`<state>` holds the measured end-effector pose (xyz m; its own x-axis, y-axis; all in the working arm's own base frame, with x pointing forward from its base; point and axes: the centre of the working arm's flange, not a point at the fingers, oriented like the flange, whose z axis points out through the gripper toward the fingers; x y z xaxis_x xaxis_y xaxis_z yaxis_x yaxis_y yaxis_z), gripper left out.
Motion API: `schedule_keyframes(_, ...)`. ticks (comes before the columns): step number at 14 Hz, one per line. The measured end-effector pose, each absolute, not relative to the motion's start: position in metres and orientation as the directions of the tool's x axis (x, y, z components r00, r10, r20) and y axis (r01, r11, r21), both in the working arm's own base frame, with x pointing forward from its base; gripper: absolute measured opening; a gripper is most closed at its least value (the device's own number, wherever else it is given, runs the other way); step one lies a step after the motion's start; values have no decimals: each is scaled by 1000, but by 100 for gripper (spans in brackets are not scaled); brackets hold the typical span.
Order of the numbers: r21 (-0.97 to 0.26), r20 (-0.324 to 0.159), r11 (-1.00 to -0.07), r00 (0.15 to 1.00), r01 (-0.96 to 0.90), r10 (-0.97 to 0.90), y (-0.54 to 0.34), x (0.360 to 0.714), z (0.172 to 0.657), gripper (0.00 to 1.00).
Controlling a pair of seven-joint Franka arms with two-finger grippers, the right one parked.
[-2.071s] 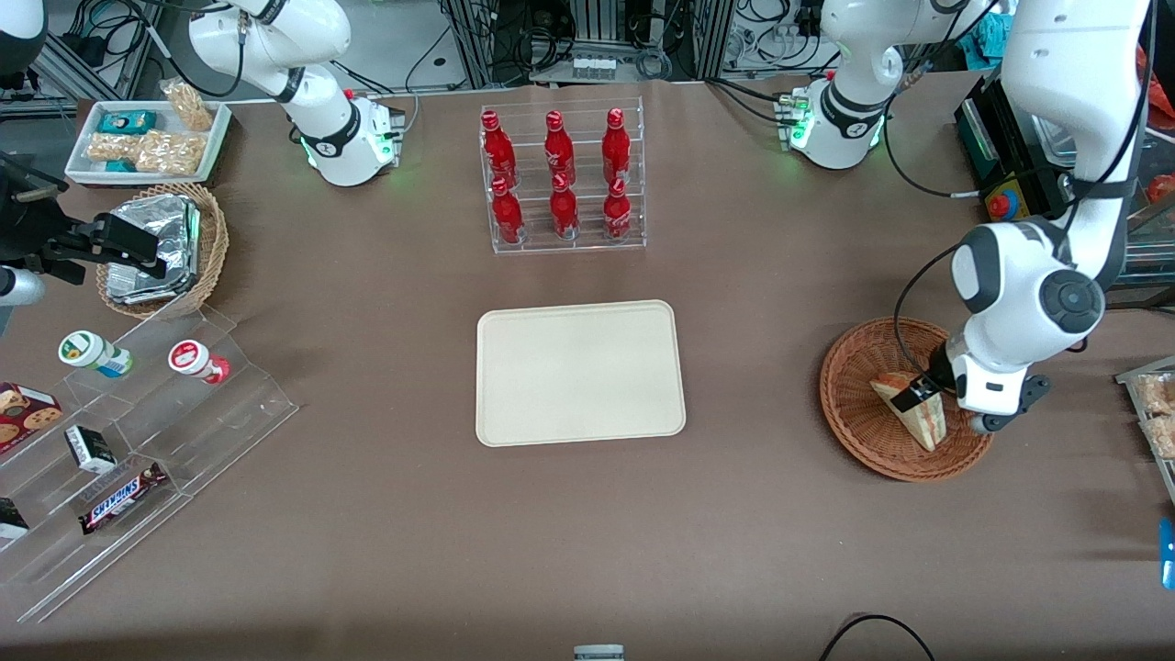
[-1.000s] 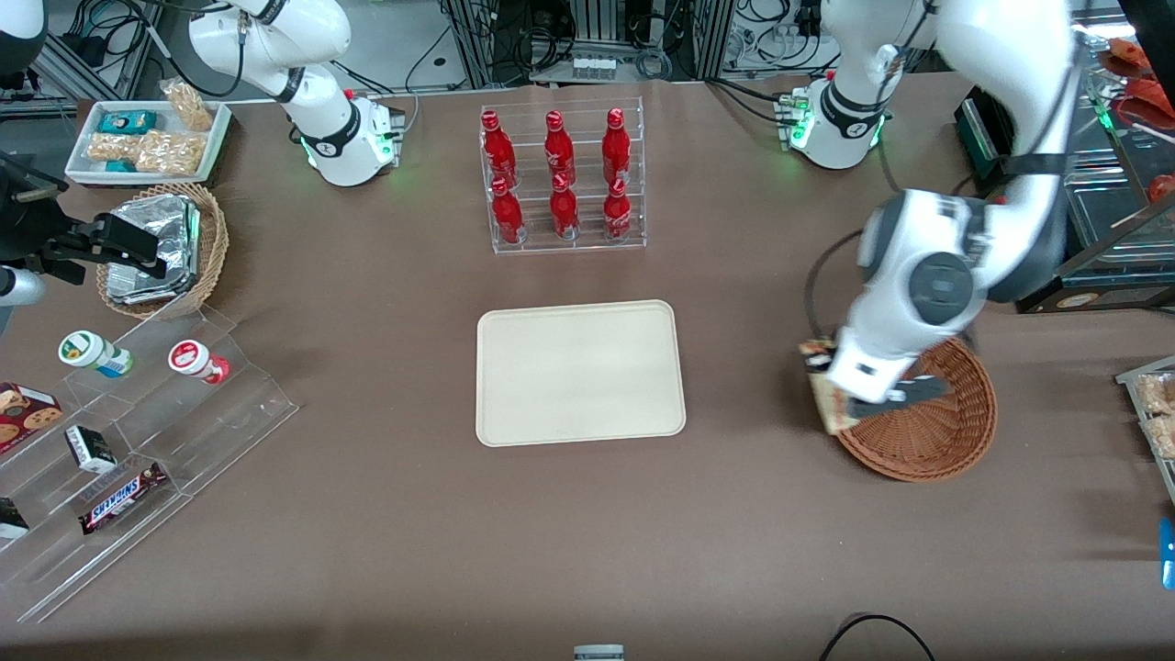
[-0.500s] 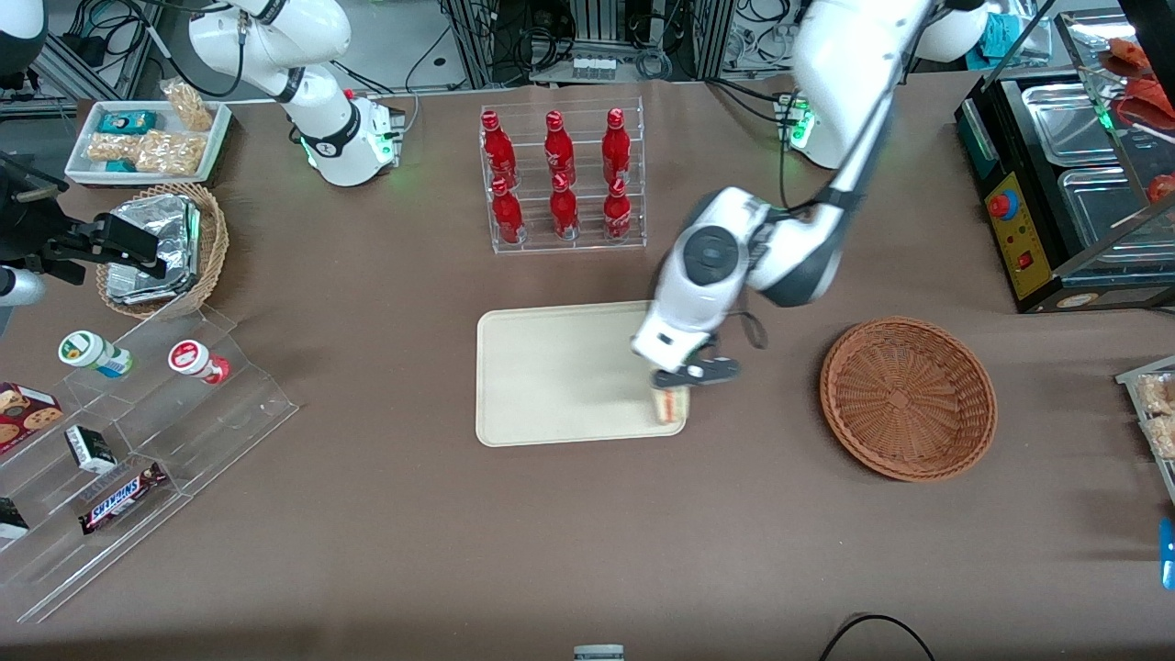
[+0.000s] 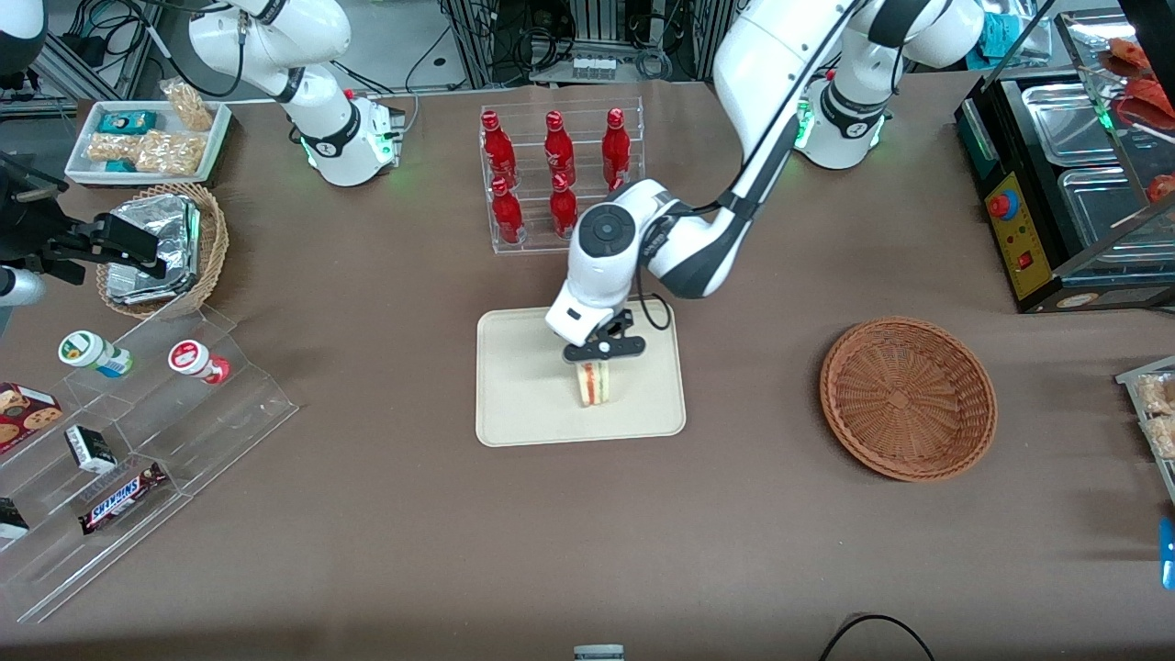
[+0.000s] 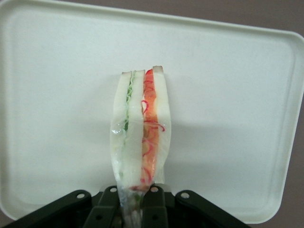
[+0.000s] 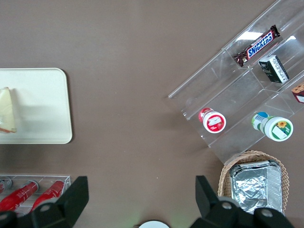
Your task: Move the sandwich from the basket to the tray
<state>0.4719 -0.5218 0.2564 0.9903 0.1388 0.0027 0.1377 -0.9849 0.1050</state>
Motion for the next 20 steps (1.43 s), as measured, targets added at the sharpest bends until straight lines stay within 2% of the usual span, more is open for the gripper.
schedule_keyframes(2,101,0,-986,991,135,136,-526,471,247,14)
schedule_keyframes(3,100,0,-986,991,136,136,-527,472,244,19)
schedule_keyframes(7,103,13,-985,990,136,138,-526,478,246,57)
schedule_keyframes(11,79,34,-989,991,128,131,-516,491,301,98)
schedule_keyframes(12,52,35,-992,993,113,115,-506,494,322,100)
schedule_keyframes(16,-71,-12,-980,982,186,187,-441,513,388,100)
schedule_keyframes(20,-89,-43,-982,984,168,173,-343,557,397,100)
